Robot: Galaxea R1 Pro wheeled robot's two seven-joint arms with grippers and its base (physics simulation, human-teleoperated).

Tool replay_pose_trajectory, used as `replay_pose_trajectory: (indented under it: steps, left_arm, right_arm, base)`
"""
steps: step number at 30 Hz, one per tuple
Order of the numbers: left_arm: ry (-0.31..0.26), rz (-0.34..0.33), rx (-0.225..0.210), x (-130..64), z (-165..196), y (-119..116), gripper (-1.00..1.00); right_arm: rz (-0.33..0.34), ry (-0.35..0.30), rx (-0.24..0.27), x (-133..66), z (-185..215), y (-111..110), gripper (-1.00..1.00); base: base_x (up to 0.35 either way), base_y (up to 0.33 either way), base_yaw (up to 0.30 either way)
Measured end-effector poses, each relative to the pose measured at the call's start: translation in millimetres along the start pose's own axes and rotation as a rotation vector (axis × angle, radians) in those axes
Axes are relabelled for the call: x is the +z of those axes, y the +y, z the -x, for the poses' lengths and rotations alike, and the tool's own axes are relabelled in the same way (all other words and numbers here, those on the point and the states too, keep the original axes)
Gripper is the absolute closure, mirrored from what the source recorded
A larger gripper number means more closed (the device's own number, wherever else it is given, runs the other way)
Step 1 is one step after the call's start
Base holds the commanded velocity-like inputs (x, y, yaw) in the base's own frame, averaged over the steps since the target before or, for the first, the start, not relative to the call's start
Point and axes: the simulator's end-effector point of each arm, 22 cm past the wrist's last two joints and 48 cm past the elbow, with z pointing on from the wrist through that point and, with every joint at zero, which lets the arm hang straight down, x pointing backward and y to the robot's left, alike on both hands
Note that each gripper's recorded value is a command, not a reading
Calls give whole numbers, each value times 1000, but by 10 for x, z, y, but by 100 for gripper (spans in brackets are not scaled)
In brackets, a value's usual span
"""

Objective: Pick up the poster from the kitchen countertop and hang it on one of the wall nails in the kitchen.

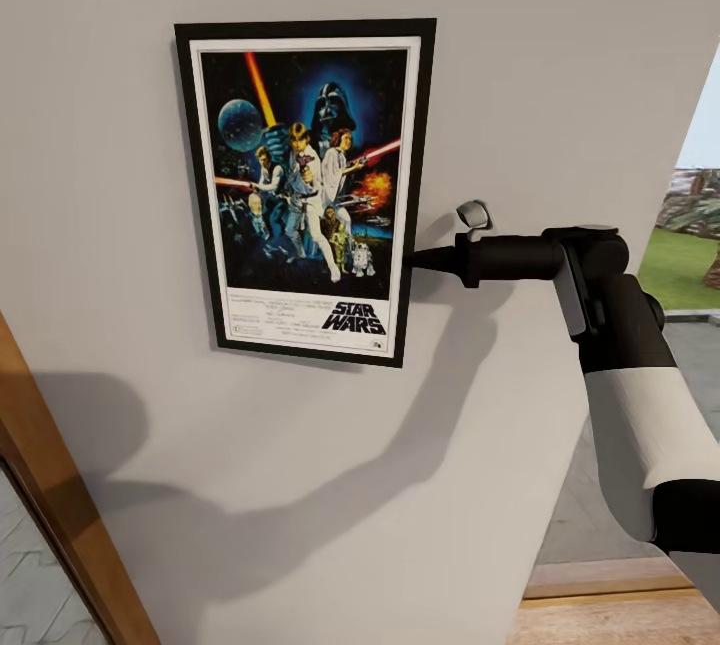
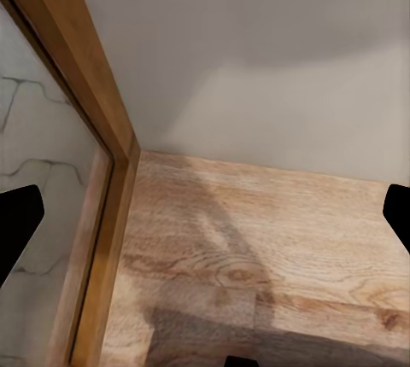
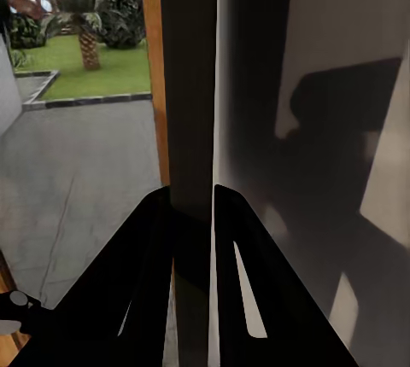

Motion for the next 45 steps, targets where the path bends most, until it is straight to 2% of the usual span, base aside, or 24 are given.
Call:
replay_pose_trajectory:
  steps: [45]
  left_arm:
    - [-6,0,-2,0,21,-4,-100]
  right_arm:
    - [-2,-5,-3,-9,17,1,100]
  base:
    - [11,0,0]
